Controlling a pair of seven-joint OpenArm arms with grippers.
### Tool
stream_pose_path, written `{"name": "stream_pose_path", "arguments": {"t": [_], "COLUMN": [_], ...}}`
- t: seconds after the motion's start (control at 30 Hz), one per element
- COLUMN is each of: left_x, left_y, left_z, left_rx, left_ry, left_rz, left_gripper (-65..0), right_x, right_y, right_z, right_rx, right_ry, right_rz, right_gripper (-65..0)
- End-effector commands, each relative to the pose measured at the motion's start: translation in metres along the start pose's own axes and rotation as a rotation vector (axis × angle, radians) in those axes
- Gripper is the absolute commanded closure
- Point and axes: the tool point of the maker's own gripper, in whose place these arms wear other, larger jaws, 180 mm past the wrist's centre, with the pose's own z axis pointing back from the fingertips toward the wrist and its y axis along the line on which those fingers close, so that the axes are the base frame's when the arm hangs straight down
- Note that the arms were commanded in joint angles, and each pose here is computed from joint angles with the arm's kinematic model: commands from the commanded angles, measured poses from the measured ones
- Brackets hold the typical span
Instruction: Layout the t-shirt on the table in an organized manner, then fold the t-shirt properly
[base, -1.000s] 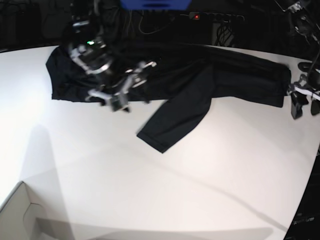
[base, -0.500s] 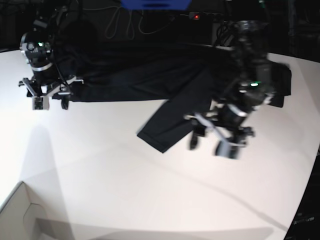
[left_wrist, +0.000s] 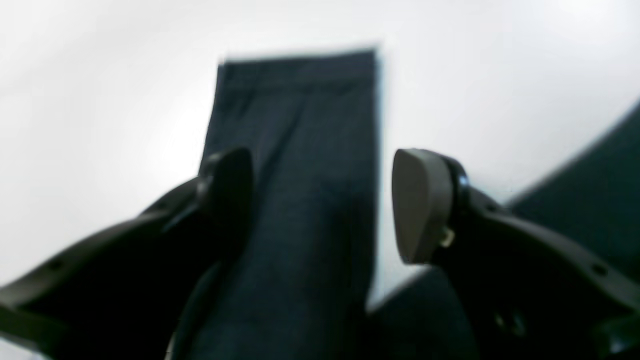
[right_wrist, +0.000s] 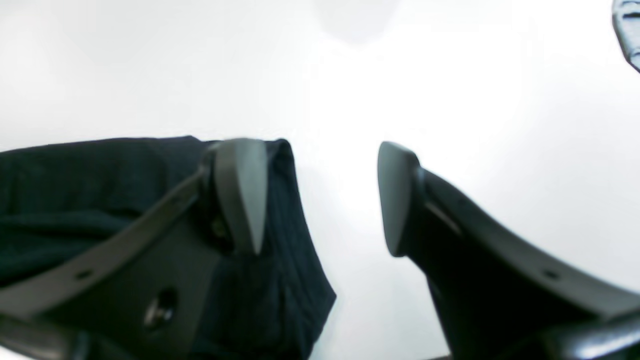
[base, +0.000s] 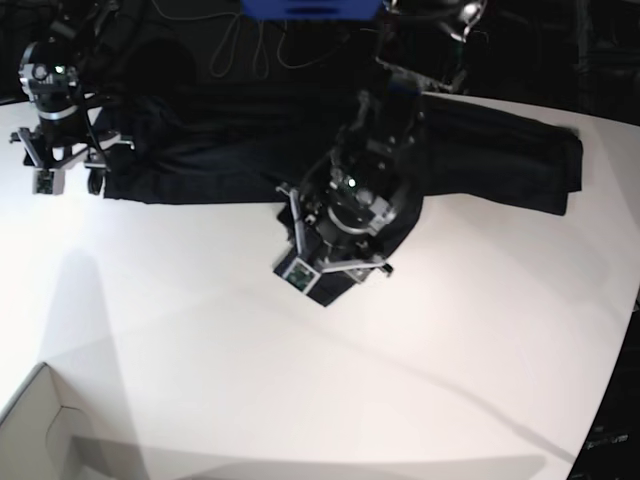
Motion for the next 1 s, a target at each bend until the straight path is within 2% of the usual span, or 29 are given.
{"name": "stream_pose_path", "arguments": {"t": [0.0, 0.07, 0.2, 0.5, 0.83, 0.9, 0.97], "left_x": [0.035, 0.035, 0.040, 0.043, 0.005, 0.004, 0.004], "left_y": [0.007, 0.015, 0.013, -0.007, -0.017, -0.019, -0.019], "left_z": [0.000, -0.010, -0.023, -0.028, -0.050, -0.050, -0.050], "left_rx": [0.023, 0.044, 0.006, -0.031, -0.057, -0.063, -0.066], "left_ry": [-0.086, -0.073, -0.089, -0.112, -0.013, -0.012, -0.012], "left_rz": [0.040, 0.111, 0.168, 0.124, 0.119, 0.118, 0.122], "left_gripper": [-42.0, -42.0, -42.0, -42.0, -41.5, -36.5, -24.4], "right_x": [0.012, 0.011, 0.011, 0.006, 0.013, 0.013, 0.012], "right_y": [-0.004, -0.004, -0.004, -0.005, -0.002, -0.002, -0.002], "right_z": [0.003, 0.003, 0.003, 0.005, 0.002, 0.002, 0.002], "right_rx": [-0.009, -0.009, -0.009, -0.008, -0.003, -0.001, -0.001], "right_ry": [-0.045, -0.042, -0.042, -0.030, -0.047, -0.046, -0.045], "right_rz": [0.007, 0.008, 0.008, 0.011, 0.008, 0.008, 0.007], "right_gripper": [-35.4, -35.4, -35.4, -35.4, -35.4, -35.4, -35.4]}}
